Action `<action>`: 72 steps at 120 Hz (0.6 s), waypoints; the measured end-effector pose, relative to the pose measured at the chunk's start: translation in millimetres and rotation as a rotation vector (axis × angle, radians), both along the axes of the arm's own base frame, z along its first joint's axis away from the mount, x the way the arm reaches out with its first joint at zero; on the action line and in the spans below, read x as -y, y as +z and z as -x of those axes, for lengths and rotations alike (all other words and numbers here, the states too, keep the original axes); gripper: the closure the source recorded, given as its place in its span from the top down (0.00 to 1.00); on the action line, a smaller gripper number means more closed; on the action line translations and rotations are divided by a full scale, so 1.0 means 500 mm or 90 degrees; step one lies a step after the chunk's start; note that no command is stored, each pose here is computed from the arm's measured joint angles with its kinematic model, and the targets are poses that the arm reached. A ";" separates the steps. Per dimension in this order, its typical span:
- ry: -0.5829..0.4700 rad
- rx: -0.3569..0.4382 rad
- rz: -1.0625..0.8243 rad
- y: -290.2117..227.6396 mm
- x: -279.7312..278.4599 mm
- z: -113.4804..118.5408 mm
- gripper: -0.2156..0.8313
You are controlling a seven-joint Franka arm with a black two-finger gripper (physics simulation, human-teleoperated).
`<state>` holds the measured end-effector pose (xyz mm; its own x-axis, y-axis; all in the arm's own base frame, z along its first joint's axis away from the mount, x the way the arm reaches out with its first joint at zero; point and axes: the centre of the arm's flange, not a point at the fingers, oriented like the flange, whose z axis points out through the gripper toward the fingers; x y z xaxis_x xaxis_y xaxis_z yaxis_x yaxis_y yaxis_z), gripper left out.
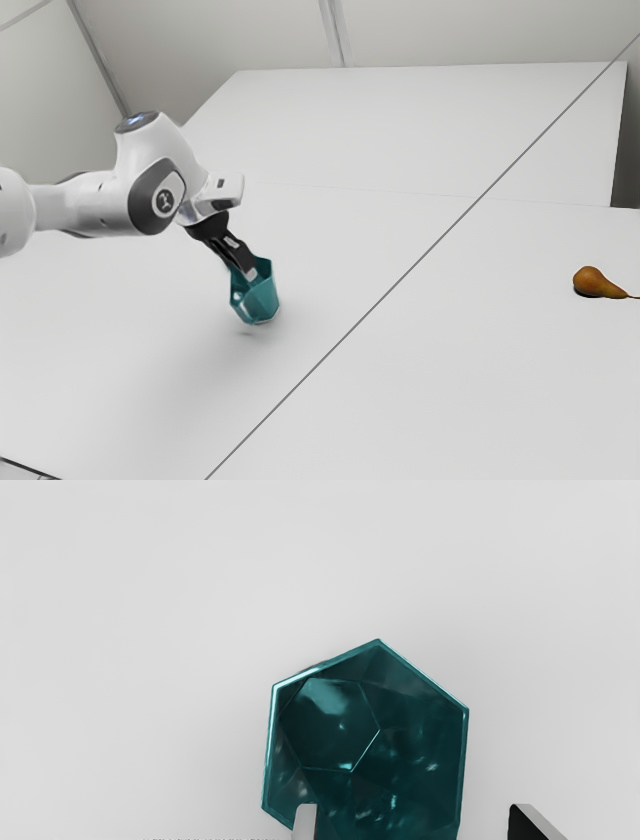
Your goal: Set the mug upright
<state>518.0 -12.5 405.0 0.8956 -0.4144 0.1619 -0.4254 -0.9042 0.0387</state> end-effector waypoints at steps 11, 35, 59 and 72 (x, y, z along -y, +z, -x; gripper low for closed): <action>0.011 0.022 0.004 0.036 -0.003 -0.008 0.65; 0.027 0.050 0.004 0.180 -0.013 -0.091 0.72; 0.055 0.039 0.005 0.315 -0.069 -0.114 0.75; 0.063 0.022 0.004 0.343 -0.100 -0.126 0.76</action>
